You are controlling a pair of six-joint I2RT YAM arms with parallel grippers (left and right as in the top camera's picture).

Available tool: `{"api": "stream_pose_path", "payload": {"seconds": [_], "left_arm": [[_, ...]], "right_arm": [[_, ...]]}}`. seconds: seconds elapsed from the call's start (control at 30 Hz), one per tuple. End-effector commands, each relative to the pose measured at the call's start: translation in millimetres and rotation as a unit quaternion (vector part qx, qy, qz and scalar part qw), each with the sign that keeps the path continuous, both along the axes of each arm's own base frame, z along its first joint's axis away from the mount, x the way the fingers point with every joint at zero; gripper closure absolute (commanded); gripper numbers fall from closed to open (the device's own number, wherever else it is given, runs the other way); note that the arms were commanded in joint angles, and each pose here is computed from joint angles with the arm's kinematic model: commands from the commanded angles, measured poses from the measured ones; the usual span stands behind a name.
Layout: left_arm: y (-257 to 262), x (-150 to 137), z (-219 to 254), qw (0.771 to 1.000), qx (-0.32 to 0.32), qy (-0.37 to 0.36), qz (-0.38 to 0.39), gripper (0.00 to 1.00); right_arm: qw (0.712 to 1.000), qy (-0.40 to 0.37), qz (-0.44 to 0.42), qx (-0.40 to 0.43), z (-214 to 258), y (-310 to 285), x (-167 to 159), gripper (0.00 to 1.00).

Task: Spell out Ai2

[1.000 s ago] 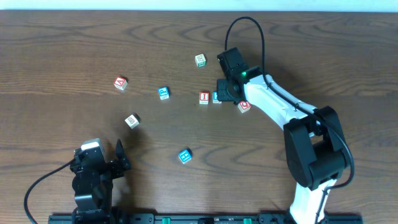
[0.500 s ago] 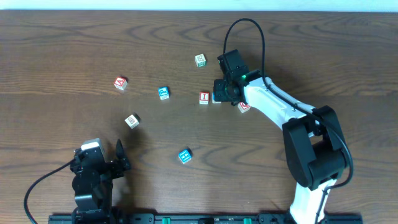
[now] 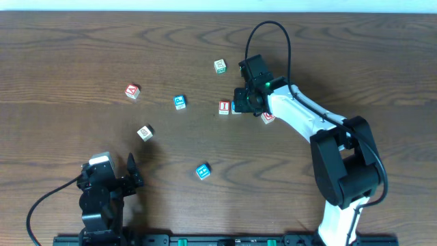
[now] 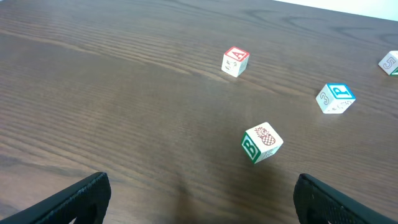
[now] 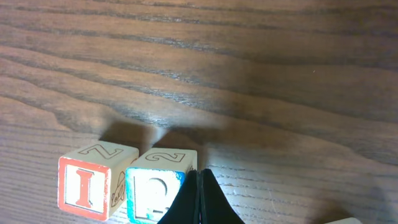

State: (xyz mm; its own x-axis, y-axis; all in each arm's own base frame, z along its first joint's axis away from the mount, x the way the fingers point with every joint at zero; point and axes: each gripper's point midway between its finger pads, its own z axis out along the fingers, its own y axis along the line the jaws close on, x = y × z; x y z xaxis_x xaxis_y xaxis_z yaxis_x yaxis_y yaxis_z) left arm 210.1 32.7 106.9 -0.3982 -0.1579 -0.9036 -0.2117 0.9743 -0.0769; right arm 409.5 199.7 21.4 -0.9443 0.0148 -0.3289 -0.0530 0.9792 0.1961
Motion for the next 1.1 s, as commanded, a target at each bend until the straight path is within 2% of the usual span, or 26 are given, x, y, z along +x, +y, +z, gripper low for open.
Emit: {"api": "stream_pose_path", "payload": {"seconds": [0.0,0.33,0.5,0.67,0.73,0.77,0.9,1.07], "left_arm": [[0.4,-0.2,-6.5,1.000,-0.006,0.005,0.003,0.05],[0.4,-0.2,-6.5,1.000,-0.006,0.005,0.003,0.05],[0.4,-0.2,-6.5,1.000,-0.006,0.005,0.003,0.05],[0.4,-0.2,-6.4,1.000,-0.006,0.004,0.003,0.05],[0.4,-0.2,-6.5,1.000,-0.006,0.005,0.003,0.05],[0.4,-0.2,-6.5,1.000,-0.006,0.005,0.003,0.05],[0.4,-0.2,-6.4,1.000,-0.006,0.004,0.003,0.05],[0.4,-0.2,-6.4,1.000,-0.006,0.004,0.003,0.05]], "right_arm": [[1.000,0.009,0.004,0.003,-3.9,8.0,-7.3,0.98],[1.000,0.007,0.004,0.002,-3.5,11.2,-7.9,0.98],[1.000,-0.009,-0.012,-0.027,-3.4,-1.8,-0.5,0.90],[0.999,-0.026,-0.033,-0.026,2.4,-15.8,12.8,0.58],[0.997,-0.045,-0.048,-0.027,14.3,-26.9,21.9,0.51],[0.995,-0.067,-0.062,-0.027,31.3,-37.0,29.8,0.37],[0.980,-0.178,-0.078,-0.030,131.3,-75.5,42.7,0.16],[0.959,-0.264,-0.098,-0.016,236.2,-115.1,6.3,0.18]]}}
